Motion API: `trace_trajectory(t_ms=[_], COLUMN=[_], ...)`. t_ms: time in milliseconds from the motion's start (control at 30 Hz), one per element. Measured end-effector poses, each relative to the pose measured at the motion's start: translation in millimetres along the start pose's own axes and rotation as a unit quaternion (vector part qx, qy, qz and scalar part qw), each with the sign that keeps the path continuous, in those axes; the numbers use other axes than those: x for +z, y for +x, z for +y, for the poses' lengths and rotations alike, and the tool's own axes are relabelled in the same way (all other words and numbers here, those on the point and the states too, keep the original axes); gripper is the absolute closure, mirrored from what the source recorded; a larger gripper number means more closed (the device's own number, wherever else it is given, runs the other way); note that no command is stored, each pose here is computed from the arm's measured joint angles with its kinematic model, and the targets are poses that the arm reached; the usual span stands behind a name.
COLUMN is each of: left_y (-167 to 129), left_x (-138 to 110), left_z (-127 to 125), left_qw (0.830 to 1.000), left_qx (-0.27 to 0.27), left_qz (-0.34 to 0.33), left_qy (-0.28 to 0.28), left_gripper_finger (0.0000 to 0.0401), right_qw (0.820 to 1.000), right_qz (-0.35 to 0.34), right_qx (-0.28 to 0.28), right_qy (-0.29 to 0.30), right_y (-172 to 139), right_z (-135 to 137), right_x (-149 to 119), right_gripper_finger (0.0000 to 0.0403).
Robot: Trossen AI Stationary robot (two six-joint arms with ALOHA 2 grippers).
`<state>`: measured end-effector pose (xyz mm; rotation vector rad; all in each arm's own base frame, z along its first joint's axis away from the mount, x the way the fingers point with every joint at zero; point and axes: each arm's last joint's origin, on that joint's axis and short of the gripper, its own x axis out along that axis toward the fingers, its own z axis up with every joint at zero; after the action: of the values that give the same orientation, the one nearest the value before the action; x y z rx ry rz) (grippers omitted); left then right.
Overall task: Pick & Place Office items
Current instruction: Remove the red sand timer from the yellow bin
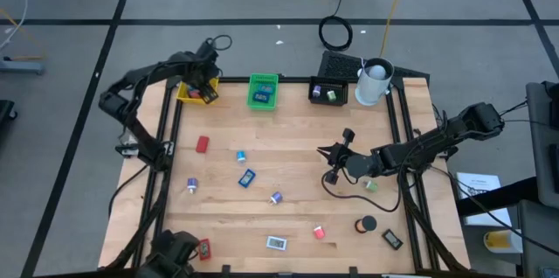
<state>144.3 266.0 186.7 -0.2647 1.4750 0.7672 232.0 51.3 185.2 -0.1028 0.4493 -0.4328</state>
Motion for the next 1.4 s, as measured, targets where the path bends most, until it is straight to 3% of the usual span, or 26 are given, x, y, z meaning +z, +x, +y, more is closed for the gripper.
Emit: trace_trajectory(t_ms=[200, 400, 633, 833, 933, 1067, 1267, 1400], left_y=[26, 33, 40, 48, 48, 48, 40, 17], left_x=[6, 9, 16, 15, 17, 18, 17, 15], left_z=[-2, -1, -4, -9, -12, -13, -12, -5], left_qw=[1.0, 0.999, 0.997, 0.997, 0.998, 0.998, 0.998, 0.997], left_qx=[-0.002, 0.007, -0.068, -0.065, -0.058, -0.054, -0.051, -0.042], left_qz=[0.026, 0.024, -0.032, -0.027, -0.026, -0.026, -0.034, -0.06], left_qy=[-0.003, -0.021, -0.036, -0.029, -0.019, -0.011, -0.013, -0.02], left_gripper_finger=[0.0186, 0.0187, 0.0188, 0.0188, 0.0191, 0.0229, 0.0229, 0.0229], right_qw=[1.0, 1.0, 1.0, 1.0, 1.0, 1.0, 1.0, 1.0], right_qz=[0.0, 0.0, 0.0, 0.0, -0.003, -0.003, -0.004, -0.005], right_qx=[0.0, 0.0, 0.0, 0.0, 0.0, 0.0, 0.001, 0.001], right_qy=[-0.002, -0.002, -0.004, -0.006, -0.007, -0.007, -0.008, -0.007], right_y=[0, 0, 0, 0, 0, 0, 0, 0], right_z=[0, 0, 0, 0, 0, 0, 0, 0], right_x=[0, 0, 0, 0, 1, 1, 1, 1], right_gripper_finger=[0.038, 0.038, 0.038, 0.038, 0.038, 0.038, 0.038, 0.038])
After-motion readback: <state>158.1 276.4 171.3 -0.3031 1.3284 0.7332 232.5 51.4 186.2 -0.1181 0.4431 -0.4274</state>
